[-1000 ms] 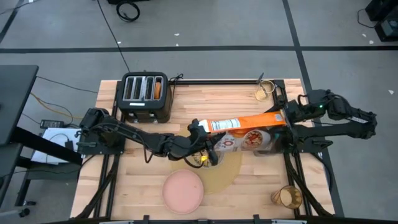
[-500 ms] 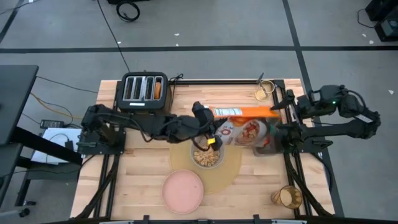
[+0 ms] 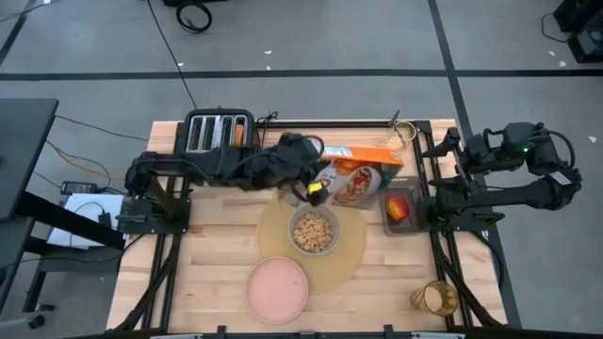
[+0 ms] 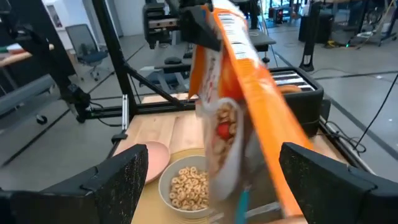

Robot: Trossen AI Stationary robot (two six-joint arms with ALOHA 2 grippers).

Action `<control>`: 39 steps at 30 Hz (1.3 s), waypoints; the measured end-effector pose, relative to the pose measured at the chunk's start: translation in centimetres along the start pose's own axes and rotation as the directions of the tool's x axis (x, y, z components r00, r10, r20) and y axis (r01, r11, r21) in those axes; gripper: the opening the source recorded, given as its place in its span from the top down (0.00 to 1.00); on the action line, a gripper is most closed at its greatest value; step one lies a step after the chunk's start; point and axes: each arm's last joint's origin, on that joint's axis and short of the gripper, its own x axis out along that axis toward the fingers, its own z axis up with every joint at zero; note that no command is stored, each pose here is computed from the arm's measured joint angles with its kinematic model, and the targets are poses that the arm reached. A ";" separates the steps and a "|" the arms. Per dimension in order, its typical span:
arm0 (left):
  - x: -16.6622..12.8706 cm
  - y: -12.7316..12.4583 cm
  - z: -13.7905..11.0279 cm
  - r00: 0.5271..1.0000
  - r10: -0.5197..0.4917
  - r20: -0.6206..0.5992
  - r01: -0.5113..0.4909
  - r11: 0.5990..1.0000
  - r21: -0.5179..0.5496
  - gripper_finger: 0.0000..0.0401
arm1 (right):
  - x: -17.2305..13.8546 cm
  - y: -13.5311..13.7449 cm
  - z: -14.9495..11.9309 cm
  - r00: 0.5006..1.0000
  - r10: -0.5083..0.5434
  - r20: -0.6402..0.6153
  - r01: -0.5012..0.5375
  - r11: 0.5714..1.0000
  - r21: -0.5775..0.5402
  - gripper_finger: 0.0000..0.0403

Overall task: Arrange a breakfast setting
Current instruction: Pour the cereal from the orange cereal box into the gray bowl

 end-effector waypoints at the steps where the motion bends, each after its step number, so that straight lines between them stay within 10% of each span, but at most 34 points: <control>1: -0.1 0.4 0.2 1.000 0.003 -0.018 -0.003 1.000 -0.004 0.98 | 0.0 0.0 0.0 1.000 0.000 0.000 0.000 1.000 0.010 0.09; 24: 1.2 11.8 1.0 0.888 0.266 -0.375 -0.273 0.961 0.034 0.98 | 2.8 -0.6 1.2 0.996 -0.085 0.003 0.083 0.987 0.139 0.10; 39: -2.9 11.0 0.3 0.843 0.198 -0.500 -0.186 0.980 0.074 0.98 | 8.9 -1.5 2.9 0.993 -0.122 0.009 0.119 0.978 0.174 0.10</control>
